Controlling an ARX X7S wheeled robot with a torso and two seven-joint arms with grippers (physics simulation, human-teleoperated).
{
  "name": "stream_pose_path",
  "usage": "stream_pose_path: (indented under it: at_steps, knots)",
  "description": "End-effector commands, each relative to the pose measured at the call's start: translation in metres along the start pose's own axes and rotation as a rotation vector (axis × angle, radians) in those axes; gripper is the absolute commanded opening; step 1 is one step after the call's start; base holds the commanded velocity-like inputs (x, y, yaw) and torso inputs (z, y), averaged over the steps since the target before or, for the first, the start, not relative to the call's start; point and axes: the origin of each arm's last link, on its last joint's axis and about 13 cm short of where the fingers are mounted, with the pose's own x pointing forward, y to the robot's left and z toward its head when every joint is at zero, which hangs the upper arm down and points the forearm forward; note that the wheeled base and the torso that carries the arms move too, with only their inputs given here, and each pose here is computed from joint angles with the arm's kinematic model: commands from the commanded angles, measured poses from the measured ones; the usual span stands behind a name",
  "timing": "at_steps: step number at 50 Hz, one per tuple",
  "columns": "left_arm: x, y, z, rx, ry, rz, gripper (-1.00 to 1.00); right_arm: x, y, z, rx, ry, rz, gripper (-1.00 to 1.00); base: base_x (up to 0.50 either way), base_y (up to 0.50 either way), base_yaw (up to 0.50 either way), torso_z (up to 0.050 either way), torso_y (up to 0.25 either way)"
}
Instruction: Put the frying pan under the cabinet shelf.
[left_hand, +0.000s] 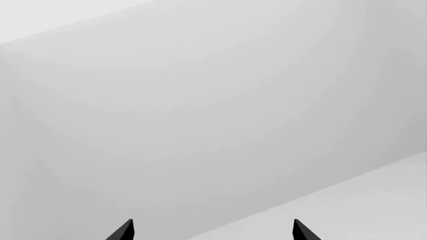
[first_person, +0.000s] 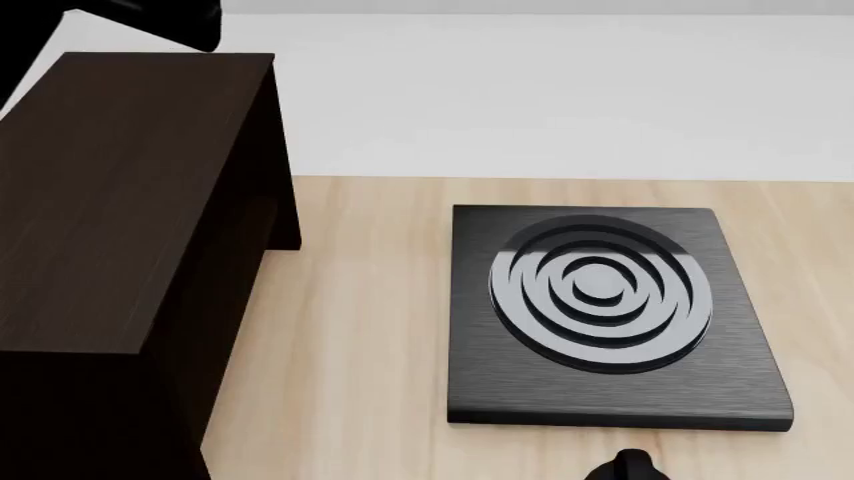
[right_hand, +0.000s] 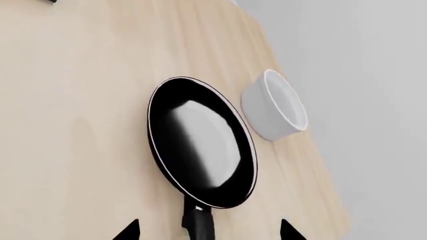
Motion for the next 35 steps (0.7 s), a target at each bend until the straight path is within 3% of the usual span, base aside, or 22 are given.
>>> stream_pose_path:
  at_steps: [1,20,35]
  knots:
    - [0.0,-0.003,0.003,0.005,-0.003,-0.006,1.0,0.002,-0.001,-0.014,0.059,0.031,-0.009,1.0,0.0,0.0,0.0,0.0,0.0]
    - [0.002,-0.008,0.009,0.017,-0.002,-0.011,1.0,0.02,0.001,-0.039,0.123,0.056,-0.014,1.0,0.0,0.0,0.0,0.0,0.0]
    - [0.004,-0.013,0.022,0.033,-0.019,-0.015,1.0,0.036,0.004,-0.04,0.13,0.057,0.004,1.0,0.0,0.0,0.0,0.0,0.0]
